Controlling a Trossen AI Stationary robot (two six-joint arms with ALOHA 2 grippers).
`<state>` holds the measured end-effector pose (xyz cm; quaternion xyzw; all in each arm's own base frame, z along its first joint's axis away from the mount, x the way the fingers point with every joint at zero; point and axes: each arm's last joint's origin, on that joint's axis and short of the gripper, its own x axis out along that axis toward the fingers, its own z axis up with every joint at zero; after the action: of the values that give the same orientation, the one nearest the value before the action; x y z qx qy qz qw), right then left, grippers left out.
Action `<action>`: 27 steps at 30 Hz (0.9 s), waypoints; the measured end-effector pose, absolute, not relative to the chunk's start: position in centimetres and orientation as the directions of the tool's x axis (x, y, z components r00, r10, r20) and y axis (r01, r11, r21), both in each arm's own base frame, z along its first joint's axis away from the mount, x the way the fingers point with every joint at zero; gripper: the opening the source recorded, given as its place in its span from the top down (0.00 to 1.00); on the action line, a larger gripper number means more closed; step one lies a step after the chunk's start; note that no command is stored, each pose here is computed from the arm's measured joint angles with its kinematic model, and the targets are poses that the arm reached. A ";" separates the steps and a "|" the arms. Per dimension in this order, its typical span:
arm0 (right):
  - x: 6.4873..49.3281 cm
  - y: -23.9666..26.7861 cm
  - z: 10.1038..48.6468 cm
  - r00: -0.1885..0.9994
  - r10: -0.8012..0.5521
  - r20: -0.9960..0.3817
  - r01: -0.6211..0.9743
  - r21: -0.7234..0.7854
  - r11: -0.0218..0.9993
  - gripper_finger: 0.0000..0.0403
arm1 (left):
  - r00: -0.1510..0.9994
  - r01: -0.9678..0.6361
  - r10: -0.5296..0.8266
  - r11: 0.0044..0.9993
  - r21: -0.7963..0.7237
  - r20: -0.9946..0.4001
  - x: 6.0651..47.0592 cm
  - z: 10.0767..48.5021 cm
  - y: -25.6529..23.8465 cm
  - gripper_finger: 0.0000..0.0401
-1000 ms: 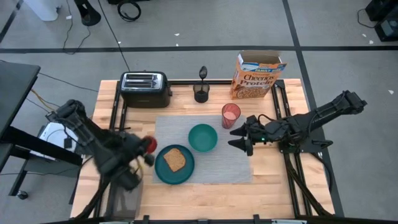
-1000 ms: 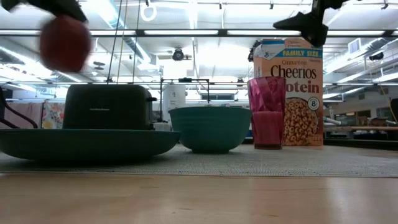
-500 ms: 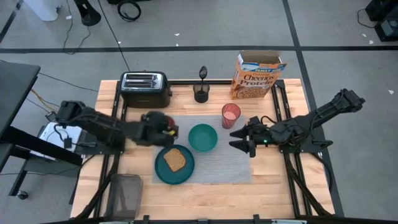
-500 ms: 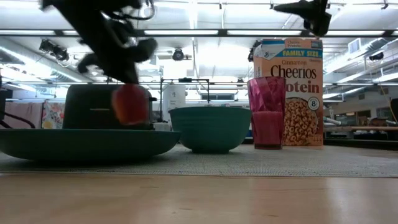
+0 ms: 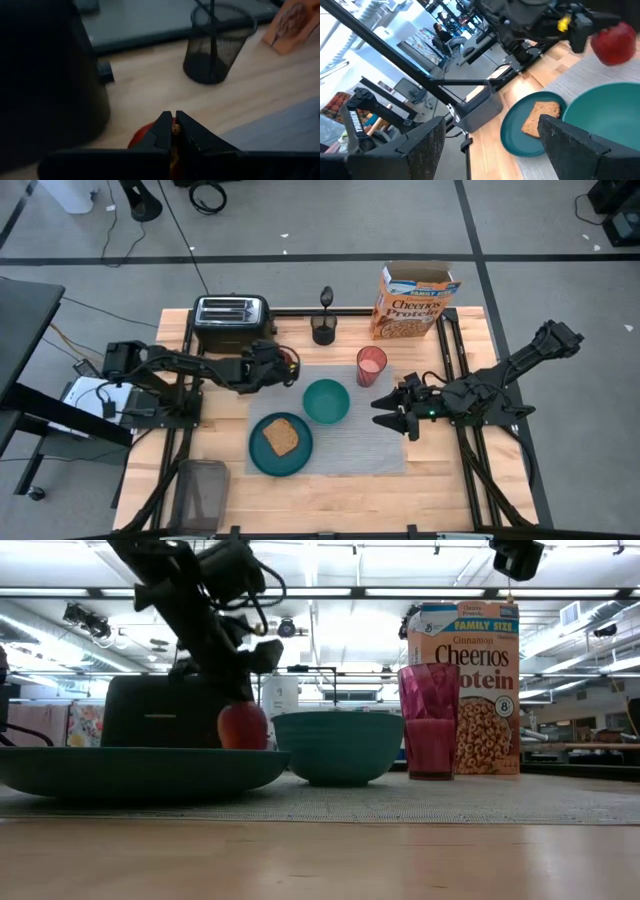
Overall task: Arrange a breakfast setting
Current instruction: Put the apple on the gray placemat to the top left of the dark green bowl
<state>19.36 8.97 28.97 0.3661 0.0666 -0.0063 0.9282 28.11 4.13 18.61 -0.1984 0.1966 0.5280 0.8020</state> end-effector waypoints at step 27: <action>19.0 9.6 28.9 0.990 0.044 -0.130 0.059 0.694 0.717 0.21 | 0.408 -0.895 0.654 0.425 -0.137 -0.637 28.1 17.4 1.9 0.95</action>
<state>19.01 9.61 28.93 0.3759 0.0688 -0.0040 0.9241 28.14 1.91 17.38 -0.2367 0.2542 0.4809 0.8050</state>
